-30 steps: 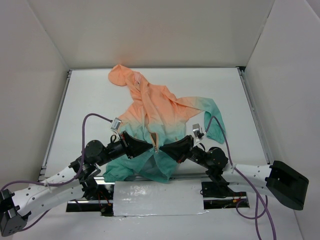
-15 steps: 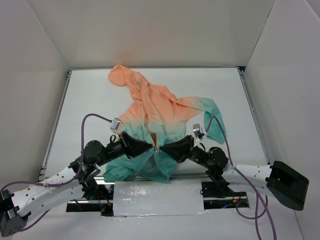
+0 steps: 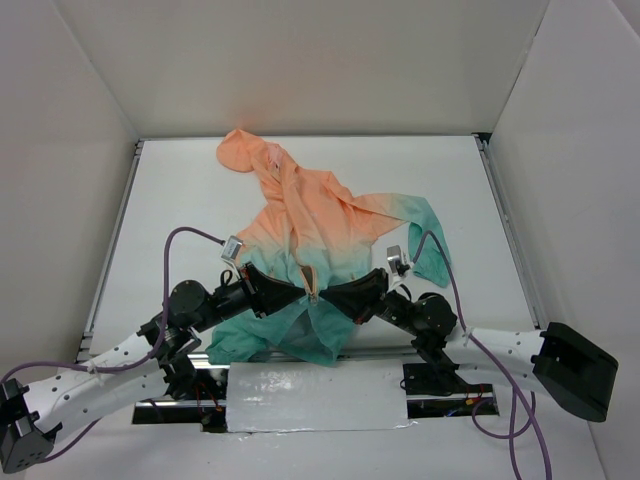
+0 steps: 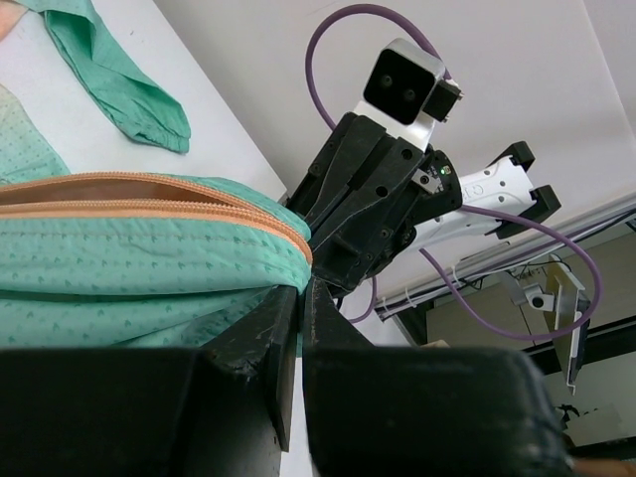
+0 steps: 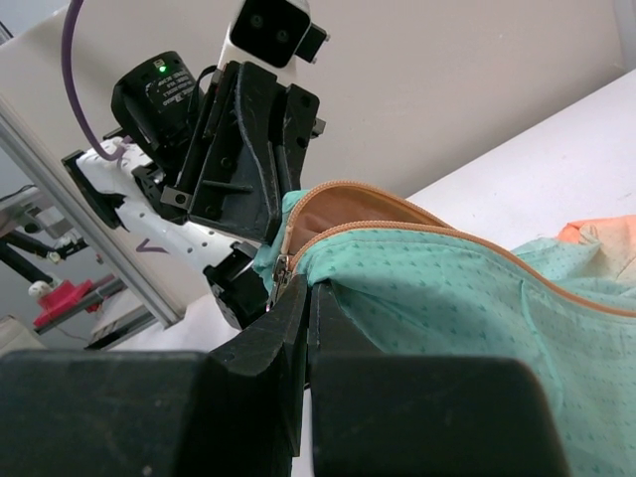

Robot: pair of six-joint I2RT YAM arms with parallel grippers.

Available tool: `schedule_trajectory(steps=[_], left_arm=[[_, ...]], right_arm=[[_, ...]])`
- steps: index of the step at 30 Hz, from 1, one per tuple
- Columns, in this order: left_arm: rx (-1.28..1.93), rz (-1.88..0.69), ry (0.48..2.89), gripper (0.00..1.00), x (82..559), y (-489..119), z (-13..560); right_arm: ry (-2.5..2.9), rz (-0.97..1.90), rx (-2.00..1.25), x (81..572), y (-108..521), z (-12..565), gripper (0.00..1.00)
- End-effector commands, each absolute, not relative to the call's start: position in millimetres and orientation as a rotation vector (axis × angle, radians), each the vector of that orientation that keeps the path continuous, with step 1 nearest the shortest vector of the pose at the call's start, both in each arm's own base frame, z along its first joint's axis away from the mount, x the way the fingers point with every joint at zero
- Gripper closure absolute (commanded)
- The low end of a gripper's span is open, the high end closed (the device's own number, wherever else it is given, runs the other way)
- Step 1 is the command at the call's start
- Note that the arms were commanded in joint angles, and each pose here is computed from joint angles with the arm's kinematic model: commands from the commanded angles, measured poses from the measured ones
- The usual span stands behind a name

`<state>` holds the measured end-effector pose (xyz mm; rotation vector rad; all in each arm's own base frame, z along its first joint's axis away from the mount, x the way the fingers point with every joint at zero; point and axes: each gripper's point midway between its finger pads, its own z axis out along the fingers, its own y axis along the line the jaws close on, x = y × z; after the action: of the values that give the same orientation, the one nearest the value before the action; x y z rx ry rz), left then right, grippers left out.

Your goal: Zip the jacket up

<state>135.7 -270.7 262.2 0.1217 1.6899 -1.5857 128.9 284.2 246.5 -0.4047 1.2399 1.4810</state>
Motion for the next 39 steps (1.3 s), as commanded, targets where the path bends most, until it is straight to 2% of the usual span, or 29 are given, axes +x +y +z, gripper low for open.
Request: schedule_trajectory(steps=[1, 39], left_arm=[[0.133, -1.624, 1.619, 1.00, 132.8, -269.5, 277.6], [0.111, -1.592, 1.606, 1.00, 136.2, -263.8, 289.5]], right_arm=[[1.028, 1.508, -0.378, 125.4, 274.8, 300.3, 1.00], [1.030, 1.533, -0.432, 116.9, 277.2, 290.9, 1.00]])
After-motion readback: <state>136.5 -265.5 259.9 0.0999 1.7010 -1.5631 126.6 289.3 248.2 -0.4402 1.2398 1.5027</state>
